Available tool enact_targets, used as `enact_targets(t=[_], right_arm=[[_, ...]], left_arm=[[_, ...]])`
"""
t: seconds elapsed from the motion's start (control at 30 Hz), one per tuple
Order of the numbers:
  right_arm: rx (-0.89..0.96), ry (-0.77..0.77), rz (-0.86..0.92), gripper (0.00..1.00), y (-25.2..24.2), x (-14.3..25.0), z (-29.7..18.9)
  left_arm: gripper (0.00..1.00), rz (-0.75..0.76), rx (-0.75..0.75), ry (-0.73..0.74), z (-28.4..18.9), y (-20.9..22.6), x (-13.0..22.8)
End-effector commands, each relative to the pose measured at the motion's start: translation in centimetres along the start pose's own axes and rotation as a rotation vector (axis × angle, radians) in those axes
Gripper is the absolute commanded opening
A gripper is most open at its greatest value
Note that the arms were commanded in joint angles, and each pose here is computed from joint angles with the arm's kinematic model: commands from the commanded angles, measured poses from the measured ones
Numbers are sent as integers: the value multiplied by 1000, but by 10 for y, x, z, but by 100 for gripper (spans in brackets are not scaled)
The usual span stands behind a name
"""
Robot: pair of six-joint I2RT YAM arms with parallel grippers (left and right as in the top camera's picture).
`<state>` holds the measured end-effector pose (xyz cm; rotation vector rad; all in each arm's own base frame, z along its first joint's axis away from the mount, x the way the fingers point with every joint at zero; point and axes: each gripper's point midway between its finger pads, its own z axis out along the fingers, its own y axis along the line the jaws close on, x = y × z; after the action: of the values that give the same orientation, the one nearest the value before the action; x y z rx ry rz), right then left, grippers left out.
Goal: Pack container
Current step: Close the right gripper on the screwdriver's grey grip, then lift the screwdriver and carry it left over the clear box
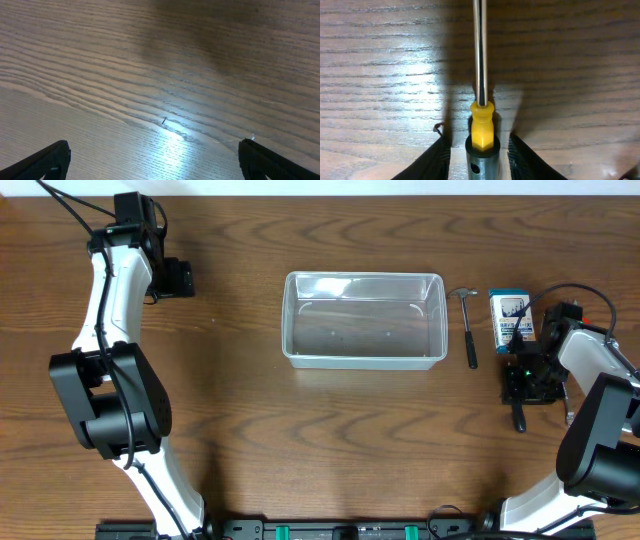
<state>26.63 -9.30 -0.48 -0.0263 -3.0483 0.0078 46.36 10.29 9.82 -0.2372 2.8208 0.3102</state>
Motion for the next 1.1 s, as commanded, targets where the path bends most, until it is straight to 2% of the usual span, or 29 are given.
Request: enact_targets(t=[0.0, 0.17, 0.3, 0.63, 0.77, 1.07], right_arm=[[-12, 12, 16, 34, -1, 3, 4], [-12, 12, 16, 26, -1, 3, 4], [-12, 12, 16, 23, -1, 3, 4], [-12, 12, 17, 10, -1, 3, 4], [-12, 11, 16, 2, -1, 3, 4], [1, -35, 77, 1, -6, -13, -7]], left_arm=[[98, 2, -15, 23, 8, 1, 5], [98, 2, -15, 23, 8, 1, 5], [98, 2, -15, 23, 8, 1, 5], [98, 2, -15, 23, 8, 1, 5], [98, 2, -15, 23, 8, 1, 5], [98, 2, -15, 23, 8, 1, 5]])
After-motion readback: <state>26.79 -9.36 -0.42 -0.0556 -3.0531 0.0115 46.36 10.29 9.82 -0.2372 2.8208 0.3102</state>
